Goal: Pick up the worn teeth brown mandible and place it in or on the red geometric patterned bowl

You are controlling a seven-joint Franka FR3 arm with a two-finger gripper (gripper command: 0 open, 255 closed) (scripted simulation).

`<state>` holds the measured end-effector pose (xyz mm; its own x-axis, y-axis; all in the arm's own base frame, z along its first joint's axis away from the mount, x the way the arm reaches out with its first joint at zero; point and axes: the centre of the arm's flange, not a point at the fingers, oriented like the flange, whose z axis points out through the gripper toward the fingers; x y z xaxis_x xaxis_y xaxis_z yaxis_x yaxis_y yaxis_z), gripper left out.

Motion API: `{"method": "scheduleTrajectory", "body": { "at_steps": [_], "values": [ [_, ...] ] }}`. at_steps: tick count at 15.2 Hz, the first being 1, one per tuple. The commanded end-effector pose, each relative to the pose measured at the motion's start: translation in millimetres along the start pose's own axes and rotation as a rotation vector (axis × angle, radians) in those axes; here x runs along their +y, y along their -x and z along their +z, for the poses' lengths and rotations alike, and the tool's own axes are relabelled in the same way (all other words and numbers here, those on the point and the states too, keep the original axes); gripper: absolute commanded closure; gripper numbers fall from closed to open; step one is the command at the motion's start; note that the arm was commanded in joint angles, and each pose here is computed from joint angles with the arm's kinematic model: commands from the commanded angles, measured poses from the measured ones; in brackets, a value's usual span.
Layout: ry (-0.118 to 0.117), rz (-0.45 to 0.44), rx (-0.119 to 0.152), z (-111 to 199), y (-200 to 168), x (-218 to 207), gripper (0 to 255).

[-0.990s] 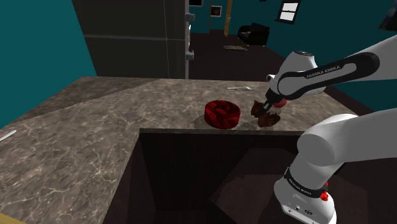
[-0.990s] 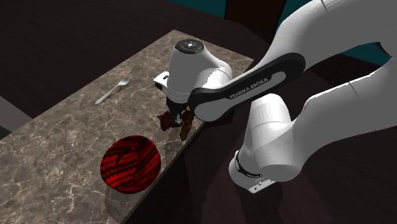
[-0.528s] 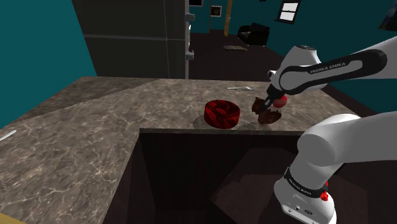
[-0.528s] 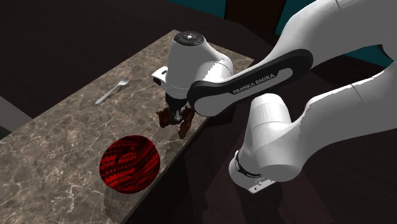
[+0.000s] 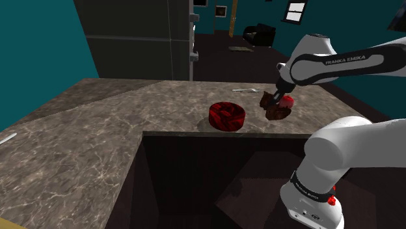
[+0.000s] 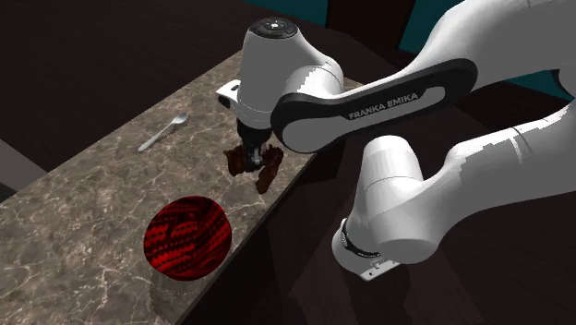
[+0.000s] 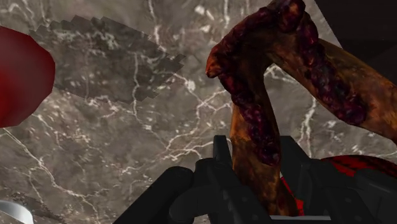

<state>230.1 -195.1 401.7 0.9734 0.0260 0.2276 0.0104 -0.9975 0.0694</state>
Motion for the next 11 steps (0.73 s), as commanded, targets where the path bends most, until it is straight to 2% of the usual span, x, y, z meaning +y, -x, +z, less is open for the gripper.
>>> {"method": "scheduleTrajectory", "body": {
  "at_steps": [1, 11],
  "values": [
    [0.000, 0.000, 0.000, -10.5, -3.0, 0.9, 255],
    [0.000, 0.000, 0.000, -61.8, -15.0, 4.6, 255]
  ]
}}
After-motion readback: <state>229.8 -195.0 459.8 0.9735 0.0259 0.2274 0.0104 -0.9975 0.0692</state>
